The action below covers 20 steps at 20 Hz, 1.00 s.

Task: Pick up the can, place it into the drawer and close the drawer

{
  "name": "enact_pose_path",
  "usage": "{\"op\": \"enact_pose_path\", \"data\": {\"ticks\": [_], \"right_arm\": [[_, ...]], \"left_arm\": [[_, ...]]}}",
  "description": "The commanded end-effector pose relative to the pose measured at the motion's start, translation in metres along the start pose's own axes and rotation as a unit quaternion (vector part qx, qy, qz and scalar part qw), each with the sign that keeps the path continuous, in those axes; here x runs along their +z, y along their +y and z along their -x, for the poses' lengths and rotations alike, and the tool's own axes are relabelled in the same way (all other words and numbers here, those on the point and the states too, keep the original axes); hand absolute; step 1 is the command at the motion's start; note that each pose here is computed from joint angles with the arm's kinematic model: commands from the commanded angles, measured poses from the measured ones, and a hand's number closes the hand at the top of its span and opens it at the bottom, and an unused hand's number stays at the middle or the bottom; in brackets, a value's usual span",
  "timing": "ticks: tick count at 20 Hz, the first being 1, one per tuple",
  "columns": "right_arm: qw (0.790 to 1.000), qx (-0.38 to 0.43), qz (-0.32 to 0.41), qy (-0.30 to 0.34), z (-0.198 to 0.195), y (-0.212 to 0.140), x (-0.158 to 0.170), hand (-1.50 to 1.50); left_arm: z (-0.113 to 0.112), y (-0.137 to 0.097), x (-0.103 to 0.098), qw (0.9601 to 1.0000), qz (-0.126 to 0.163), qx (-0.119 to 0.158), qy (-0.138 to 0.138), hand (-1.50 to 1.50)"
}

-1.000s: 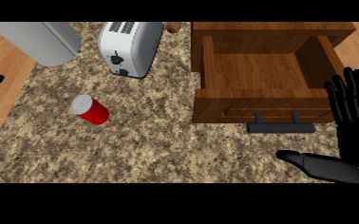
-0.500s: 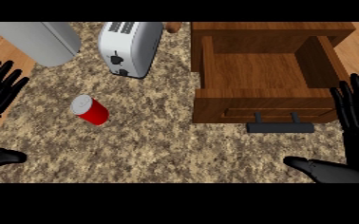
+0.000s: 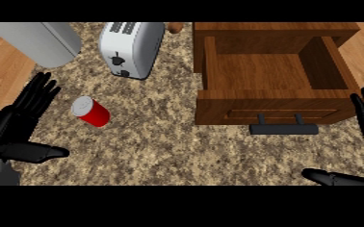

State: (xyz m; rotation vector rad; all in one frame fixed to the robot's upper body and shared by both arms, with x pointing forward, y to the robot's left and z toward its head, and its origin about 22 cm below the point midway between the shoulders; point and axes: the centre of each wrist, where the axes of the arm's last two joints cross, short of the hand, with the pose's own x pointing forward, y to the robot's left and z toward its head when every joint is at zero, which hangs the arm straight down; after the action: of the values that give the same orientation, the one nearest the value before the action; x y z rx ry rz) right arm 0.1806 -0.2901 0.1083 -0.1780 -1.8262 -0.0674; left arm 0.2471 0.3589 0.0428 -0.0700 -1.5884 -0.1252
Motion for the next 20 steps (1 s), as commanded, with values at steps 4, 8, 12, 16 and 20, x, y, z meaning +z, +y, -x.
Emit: {"op": "enact_pose_path", "data": {"ticks": [4,8,12,16,20], "right_arm": [[1.0,0.002,0.001,-0.008,-0.013,0.007,-0.004,-1.5],[1.0,0.004,0.013,-0.006,-0.002,0.004,0.002,-1.5],[1.0,-0.003,0.007,-0.004,-0.016,-0.01,0.005,-1.5],[1.0,0.01,0.007,-0.005,-0.014,-0.015,0.001,-1.5],[1.0,-0.002,0.013,-0.005,-0.026,-0.01,0.01,-1.5]], "left_arm": [[0.057,-0.005,0.005,0.9998,-0.013,-0.013,0.013,-1.5],[0.065,-0.002,0.001,0.9994,-0.022,-0.009,0.026,-1.5],[0.095,0.003,-0.004,0.9982,-0.048,-0.022,0.027,-1.5],[0.114,0.001,-0.006,0.9981,-0.043,-0.012,0.043,-1.5],[0.137,0.014,0.003,0.9974,-0.049,-0.015,0.05,-1.5]]}}
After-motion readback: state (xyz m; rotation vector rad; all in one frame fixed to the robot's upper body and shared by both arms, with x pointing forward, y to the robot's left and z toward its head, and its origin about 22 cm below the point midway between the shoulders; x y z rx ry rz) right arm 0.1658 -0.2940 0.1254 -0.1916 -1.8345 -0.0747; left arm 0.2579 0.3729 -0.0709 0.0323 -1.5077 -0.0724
